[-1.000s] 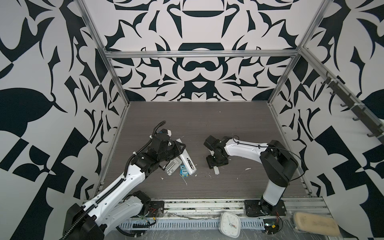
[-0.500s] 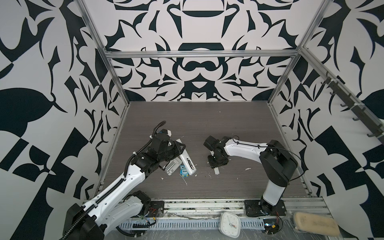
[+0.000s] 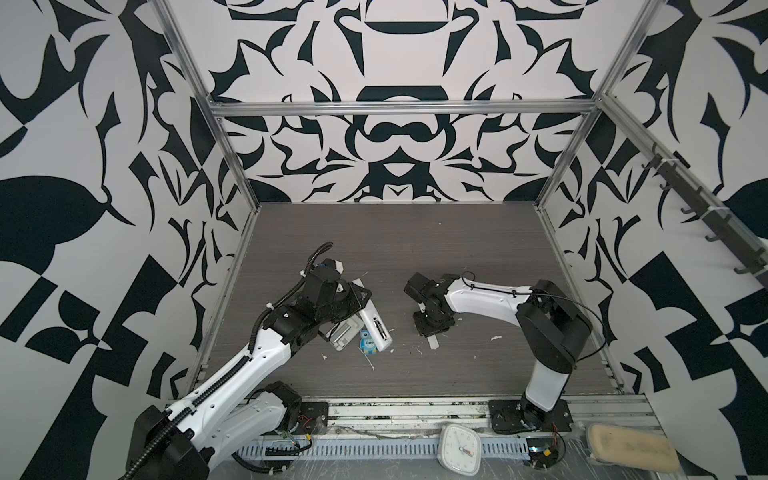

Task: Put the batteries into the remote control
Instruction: 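Lower the right gripper onto the white battery cover on the table and close it, then lift the cover with the right gripper toward the remote's battery end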

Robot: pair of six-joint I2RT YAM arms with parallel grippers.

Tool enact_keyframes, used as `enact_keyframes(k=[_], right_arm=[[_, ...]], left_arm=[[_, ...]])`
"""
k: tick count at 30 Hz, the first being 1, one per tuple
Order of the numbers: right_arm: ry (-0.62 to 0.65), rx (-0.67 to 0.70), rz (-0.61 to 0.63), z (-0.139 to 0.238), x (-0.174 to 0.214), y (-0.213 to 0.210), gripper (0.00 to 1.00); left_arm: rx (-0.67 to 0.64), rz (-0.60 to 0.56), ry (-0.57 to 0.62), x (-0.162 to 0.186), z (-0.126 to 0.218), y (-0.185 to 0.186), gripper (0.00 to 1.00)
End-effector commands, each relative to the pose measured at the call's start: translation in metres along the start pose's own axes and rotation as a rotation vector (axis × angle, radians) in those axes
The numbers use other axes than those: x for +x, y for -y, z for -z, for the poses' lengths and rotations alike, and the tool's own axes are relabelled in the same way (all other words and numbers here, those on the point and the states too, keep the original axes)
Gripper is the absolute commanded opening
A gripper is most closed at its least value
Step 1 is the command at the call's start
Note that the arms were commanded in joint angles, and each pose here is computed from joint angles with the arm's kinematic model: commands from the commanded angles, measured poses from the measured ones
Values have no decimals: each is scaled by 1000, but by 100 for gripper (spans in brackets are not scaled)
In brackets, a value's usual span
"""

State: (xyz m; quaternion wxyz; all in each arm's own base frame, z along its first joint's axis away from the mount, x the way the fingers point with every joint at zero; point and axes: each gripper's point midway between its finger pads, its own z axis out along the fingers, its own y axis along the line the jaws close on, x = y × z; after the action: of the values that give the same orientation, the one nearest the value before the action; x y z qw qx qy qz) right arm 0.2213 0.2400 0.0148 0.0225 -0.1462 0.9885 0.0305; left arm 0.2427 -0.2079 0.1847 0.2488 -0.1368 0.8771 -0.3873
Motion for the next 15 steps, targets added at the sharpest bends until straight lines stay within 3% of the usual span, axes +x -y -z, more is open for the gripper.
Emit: enact_keyframes(k=[1, 8, 15], right_arm=[[-32, -3, 5, -6, 6, -5, 29], [12, -12, 24, 5, -2, -7, 21], [162, -99, 81, 45, -20, -19, 10]], left_arm=[[-9, -4, -13, 4, -1, -6, 8], [-9, -3, -12, 5, -2, -8, 8], [-7, -17, 6, -1, -6, -4, 8]])
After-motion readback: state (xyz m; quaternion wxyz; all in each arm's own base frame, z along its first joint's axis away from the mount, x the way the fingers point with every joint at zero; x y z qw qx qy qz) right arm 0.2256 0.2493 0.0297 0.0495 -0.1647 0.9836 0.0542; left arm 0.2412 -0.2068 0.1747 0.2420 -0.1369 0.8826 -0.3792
